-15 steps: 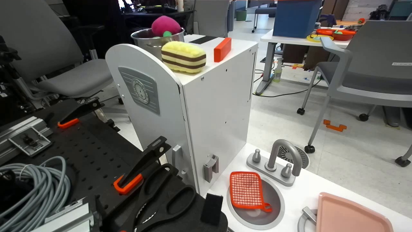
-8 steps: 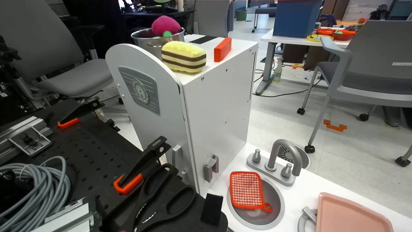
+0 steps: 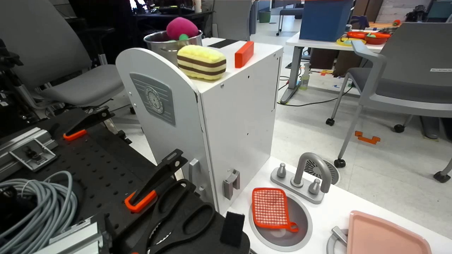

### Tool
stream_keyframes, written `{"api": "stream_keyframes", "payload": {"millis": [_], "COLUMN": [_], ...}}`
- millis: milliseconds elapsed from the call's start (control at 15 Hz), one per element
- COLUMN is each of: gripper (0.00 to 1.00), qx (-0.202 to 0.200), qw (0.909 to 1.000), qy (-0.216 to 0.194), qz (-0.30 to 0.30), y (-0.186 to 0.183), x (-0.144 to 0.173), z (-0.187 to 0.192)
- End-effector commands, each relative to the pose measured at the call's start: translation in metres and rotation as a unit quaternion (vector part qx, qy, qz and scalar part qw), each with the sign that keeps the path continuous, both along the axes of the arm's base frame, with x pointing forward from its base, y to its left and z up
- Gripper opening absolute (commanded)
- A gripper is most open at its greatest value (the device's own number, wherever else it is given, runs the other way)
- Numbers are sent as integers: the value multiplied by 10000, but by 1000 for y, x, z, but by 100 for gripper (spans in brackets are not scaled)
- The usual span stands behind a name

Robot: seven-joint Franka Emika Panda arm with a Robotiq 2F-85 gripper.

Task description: Put the green plushie in the pot

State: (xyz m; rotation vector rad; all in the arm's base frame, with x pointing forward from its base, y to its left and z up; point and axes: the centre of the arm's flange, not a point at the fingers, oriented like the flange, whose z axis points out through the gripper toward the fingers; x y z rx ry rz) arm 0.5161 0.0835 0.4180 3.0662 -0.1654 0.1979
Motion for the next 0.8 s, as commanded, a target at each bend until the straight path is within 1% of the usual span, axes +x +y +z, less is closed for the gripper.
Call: {"api": "stream_keyframes", "payload": {"millis": [0, 200, 400, 533, 733], "gripper": [4, 4, 4, 4, 4], "qx": [-228, -349, -250, -28, 28], "qw": [9997, 9993, 9995, 9988, 9965], "qy": [49, 130, 182, 282, 363], "qz": [-64, -49, -100, -399, -759], "y": [2, -1, -12, -25, -43], "x": [-30, -44, -51, -48, -46], "z": [2, -4, -8, -9, -17]}}
